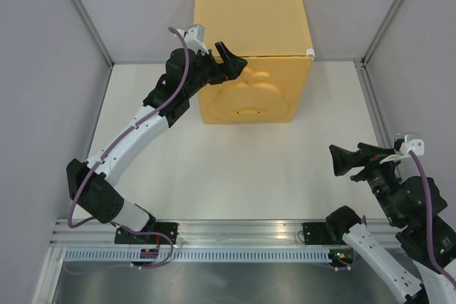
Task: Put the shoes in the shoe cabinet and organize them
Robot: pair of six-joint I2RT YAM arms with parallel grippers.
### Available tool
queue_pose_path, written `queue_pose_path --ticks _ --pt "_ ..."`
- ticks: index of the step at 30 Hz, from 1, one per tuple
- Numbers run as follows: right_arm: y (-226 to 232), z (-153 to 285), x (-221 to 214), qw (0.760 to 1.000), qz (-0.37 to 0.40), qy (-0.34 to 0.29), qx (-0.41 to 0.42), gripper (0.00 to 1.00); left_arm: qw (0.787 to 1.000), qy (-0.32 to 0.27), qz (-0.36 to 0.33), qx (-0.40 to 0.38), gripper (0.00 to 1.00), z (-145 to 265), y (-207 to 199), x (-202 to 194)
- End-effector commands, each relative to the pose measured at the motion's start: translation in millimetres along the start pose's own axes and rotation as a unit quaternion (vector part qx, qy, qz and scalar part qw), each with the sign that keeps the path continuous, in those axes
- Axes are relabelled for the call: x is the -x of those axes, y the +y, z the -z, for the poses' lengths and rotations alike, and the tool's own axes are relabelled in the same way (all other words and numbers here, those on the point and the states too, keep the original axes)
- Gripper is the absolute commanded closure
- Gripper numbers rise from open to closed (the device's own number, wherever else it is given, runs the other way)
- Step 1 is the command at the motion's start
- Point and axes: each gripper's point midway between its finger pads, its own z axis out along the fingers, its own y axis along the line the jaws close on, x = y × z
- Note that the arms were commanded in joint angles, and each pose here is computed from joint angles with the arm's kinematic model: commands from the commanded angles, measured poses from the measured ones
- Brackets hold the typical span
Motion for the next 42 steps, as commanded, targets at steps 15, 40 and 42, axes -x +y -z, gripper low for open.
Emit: queue_pose_path --ticks 15,40,42 --pt "-25 9 26 0.996 -0.005 -0.043 -0.074 0.03 0.998 -0.011 -0.060 0.015 0.05 77 -5 24" --pt "-79 38 43 0.973 0.058 -0.114 -0.190 0.02 0.926 -0.077 -0.135 0.343 0.03 317 151 -11" --pt "-78 38 42 0.974 0.057 -0.115 -0.186 0.02 0.925 -0.092 -0.130 0.344 0.03 328 152 -8"
